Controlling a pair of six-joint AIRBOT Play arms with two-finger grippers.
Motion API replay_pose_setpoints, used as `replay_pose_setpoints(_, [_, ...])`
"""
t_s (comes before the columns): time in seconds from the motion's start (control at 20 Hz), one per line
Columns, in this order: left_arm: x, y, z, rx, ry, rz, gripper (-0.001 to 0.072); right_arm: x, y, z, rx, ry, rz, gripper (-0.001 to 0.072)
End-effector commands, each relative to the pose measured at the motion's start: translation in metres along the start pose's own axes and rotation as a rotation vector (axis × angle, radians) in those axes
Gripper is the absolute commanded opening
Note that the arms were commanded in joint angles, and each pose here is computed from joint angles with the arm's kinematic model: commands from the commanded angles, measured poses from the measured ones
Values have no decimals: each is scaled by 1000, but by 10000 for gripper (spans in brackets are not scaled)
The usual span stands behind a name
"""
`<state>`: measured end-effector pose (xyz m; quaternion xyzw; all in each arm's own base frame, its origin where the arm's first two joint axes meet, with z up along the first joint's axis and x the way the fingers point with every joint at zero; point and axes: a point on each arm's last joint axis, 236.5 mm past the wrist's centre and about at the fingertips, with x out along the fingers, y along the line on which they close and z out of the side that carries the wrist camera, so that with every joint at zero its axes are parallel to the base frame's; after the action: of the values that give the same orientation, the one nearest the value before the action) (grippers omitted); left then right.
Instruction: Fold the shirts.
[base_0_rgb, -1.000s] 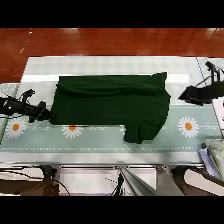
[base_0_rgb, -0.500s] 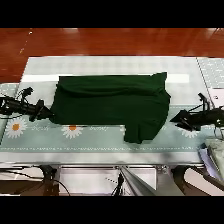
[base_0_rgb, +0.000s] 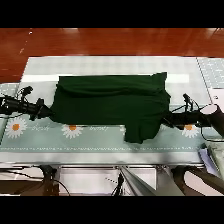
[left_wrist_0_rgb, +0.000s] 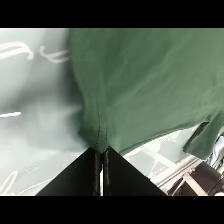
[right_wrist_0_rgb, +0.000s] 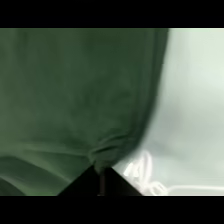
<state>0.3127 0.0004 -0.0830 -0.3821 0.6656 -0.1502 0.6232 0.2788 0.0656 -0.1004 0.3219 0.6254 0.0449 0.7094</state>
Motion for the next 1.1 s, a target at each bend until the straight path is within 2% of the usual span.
replay_pose_setpoints(0.0, [-13,-16,10,51,-26,-28,20,-20,32,24,-89,-74,44,27])
replay_pose_setpoints(0.15, [-50,-71,42,218,-166,-126,20,-89,92,95,-213,-355,123,26])
replay_pose_setpoints(0.25, [-78,-109,74,268,-308,-200,19,-134,123,148,-237,-565,157,25])
replay_pose_setpoints(0.35, [-90,-130,107,293,-446,-197,20,-151,137,184,-249,-664,160,25])
replay_pose_setpoints(0.6, [-72,-157,167,390,-669,-66,20,-104,141,243,-235,-632,143,25])
replay_pose_setpoints(0.75, [-51,-162,188,432,-687,-33,20,-77,131,273,-203,-646,124,25])
replay_pose_setpoints(1.0, [-8,-133,198,371,-618,-19,21,-31,104,279,-134,-579,99,28])
replay_pose_setpoints(1.05, [-3,-130,196,366,-598,-23,22,-26,102,278,-131,-571,96,97])
